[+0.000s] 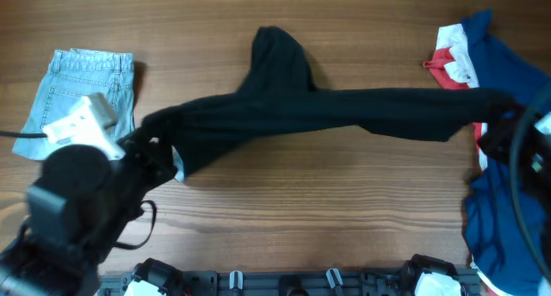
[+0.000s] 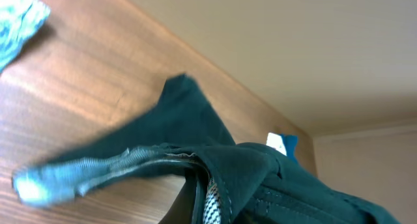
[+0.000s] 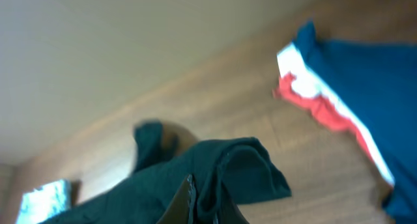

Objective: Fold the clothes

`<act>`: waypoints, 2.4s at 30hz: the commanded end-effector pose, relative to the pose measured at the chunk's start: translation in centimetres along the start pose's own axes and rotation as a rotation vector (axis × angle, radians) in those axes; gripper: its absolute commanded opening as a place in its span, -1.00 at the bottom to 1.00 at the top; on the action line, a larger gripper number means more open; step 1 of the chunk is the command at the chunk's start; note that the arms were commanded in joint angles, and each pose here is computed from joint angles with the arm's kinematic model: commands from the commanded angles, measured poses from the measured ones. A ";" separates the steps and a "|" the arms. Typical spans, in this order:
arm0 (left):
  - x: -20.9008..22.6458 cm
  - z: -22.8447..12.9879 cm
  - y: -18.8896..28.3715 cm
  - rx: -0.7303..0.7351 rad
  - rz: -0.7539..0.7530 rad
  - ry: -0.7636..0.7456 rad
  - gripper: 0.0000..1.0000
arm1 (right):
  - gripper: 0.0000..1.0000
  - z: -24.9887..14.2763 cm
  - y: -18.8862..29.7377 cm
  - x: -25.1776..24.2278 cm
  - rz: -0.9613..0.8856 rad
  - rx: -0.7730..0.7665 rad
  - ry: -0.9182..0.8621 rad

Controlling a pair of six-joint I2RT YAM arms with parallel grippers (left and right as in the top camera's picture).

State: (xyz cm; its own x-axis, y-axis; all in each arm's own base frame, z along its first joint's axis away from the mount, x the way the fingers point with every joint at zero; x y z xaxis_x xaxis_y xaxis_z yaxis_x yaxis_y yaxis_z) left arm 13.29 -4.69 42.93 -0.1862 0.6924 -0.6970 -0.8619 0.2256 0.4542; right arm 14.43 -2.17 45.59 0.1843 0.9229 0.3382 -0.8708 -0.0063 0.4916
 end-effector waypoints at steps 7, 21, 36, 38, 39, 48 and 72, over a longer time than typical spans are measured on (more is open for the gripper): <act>-0.3 3.8 2.2 -0.331 0.138 -0.040 -0.92 | -0.92 3.6 1.0 -0.5 -0.167 -0.160 0.019; -3.4 5.3 -23.0 -0.145 0.170 -0.233 -0.92 | -0.91 4.6 -22.1 -4.1 -0.038 0.281 0.041; -8.6 16.3 -16.8 -0.403 -0.137 -0.189 -0.92 | -0.91 14.4 -13.8 -2.5 -0.279 -0.288 -0.053; -6.1 14.3 -18.4 -0.235 0.018 -0.177 -0.92 | -0.91 13.0 -15.1 -3.0 -0.304 -0.175 -0.030; -4.7 13.2 -19.1 -0.144 0.105 -0.170 -0.92 | -0.91 12.0 -16.0 -3.2 -0.321 -0.094 -0.008; 6.6 5.0 -24.7 0.493 0.817 -0.151 -0.92 | -0.91 1.8 -23.4 -5.3 -0.403 0.546 0.110; 20.2 -14.0 -21.8 1.141 1.399 -0.128 -0.92 | -0.91 -17.7 -22.9 -12.3 -0.797 1.116 -0.049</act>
State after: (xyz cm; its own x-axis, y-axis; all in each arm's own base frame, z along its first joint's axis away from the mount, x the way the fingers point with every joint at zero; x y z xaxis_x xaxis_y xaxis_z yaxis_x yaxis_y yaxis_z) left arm 22.90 -7.85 11.39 -0.3798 0.8787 0.2892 0.6209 0.0104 0.7838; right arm 24.83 -4.24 14.95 0.4711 0.8688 -0.1524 0.3206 -0.0077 0.9472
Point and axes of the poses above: each gripper's point midway between its finger pads, its own y axis back along the fingers, its own x axis along the line the jaws close on, z = x × y, the point moved 10 cm from there along y, back along the fingers, and after that the axes turned 5 degrees about y, right-handed, at the moved point
